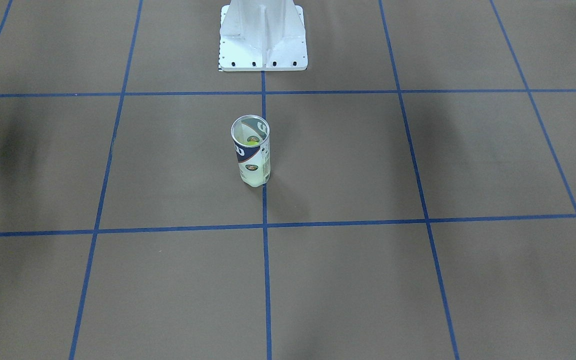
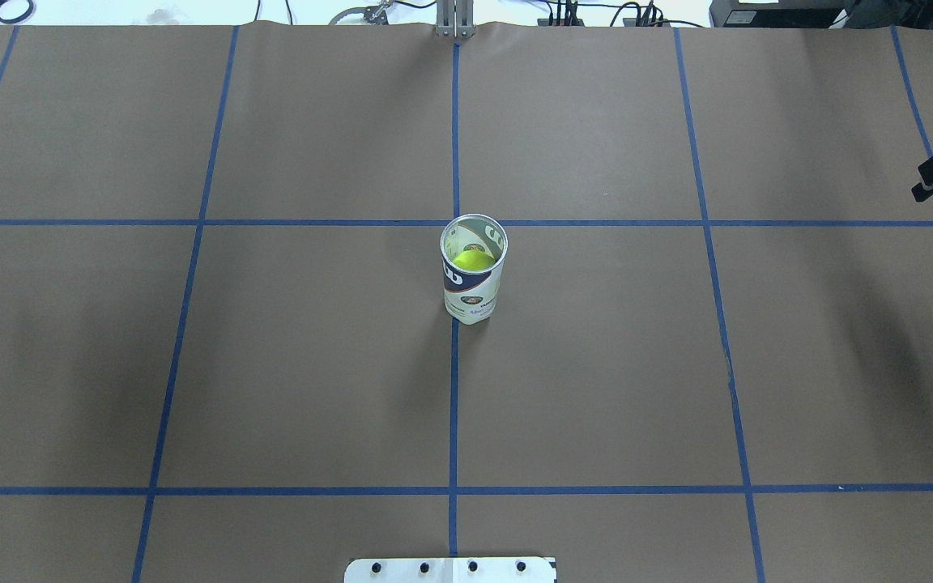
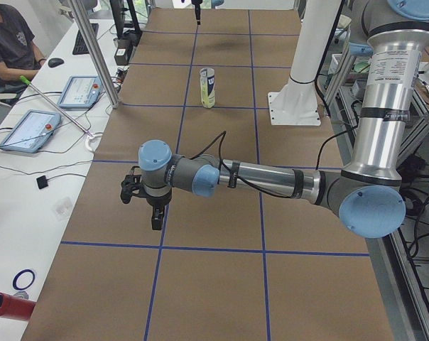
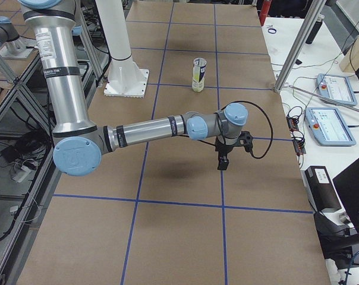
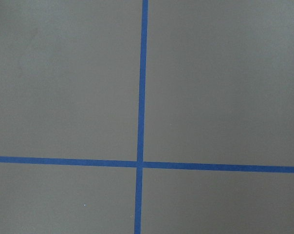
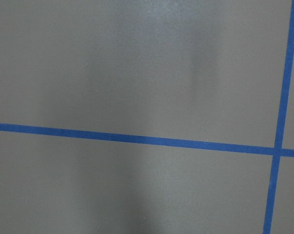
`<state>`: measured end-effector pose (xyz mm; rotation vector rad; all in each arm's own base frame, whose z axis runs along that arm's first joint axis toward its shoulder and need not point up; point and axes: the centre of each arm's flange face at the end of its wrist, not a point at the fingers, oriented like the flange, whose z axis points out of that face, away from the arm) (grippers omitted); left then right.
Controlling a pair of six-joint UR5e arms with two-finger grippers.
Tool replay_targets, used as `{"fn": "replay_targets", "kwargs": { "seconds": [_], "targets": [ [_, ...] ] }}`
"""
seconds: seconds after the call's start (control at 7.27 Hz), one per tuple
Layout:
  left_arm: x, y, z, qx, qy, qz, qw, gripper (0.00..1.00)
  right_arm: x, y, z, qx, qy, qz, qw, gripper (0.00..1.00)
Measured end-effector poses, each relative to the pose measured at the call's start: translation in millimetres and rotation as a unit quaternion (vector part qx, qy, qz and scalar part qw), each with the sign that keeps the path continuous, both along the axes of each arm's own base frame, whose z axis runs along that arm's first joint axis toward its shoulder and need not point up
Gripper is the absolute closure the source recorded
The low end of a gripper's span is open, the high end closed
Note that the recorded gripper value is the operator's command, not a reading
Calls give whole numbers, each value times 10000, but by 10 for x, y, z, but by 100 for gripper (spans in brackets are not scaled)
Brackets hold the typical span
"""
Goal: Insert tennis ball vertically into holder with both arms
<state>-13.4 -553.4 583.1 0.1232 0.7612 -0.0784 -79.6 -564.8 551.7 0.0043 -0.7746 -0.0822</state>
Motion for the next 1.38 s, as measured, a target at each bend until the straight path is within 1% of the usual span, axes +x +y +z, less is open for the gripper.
{"fn": "replay_targets", "kwargs": {
  "seconds": [0.41,0.83,1.38],
  "targets": [
    [110,-51,-69,73,24,73,9999,0,163,32,-3,-26,-138,110,9998,0],
    [150,-57,-83,116,25,141,9998,0,260,309,50,-22,-116,146,9998,0],
    [151,-33,-72,133,28,160,9998,0,376,490,281,-261,-78,239,9993,0]
  ]
}}
